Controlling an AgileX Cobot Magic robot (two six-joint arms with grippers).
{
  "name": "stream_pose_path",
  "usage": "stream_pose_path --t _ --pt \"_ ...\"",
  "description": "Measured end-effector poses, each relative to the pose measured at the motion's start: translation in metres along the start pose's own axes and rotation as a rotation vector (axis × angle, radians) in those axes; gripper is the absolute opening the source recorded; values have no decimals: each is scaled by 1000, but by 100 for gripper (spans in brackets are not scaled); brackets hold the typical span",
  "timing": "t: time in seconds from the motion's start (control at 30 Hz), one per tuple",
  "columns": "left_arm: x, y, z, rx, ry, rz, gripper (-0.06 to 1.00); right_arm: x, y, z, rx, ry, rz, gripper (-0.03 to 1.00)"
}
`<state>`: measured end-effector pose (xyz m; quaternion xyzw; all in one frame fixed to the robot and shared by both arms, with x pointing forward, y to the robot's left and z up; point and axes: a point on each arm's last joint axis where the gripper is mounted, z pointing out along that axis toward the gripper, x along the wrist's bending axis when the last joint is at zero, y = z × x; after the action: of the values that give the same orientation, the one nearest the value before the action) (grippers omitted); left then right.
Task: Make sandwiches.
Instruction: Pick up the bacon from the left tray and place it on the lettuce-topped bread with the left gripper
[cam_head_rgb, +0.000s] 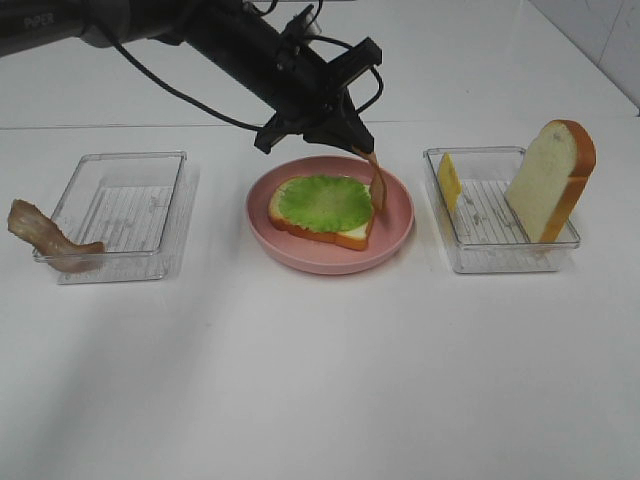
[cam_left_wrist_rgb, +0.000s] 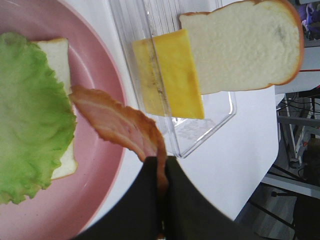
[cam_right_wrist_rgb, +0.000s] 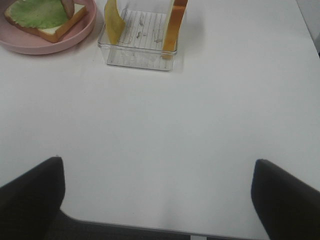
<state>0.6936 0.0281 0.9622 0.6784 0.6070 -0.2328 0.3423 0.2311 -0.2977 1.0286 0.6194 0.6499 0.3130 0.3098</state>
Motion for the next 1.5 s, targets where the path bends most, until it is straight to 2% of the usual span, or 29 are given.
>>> stream_pose_path --t 0.13,0.2,0.6,0.9,0.97,1.5 --pt "18 -3 18 43 9 -29 0 0 0 0 0 0 0 98" --pt "19 -4 19 51 13 -29 0 0 0 0 0 0 0 98" --pt "37 -3 19 43 187 67 0 0 0 0 0 0 0 98" --pt "44 0 18 23 269 97 0 0 0 0 0 0 0 98" --pt "49 1 16 17 319 128 0 0 0 0 0 0 0 98" --pt "54 3 14 16 389 177 0 0 0 0 0 0 0 98"
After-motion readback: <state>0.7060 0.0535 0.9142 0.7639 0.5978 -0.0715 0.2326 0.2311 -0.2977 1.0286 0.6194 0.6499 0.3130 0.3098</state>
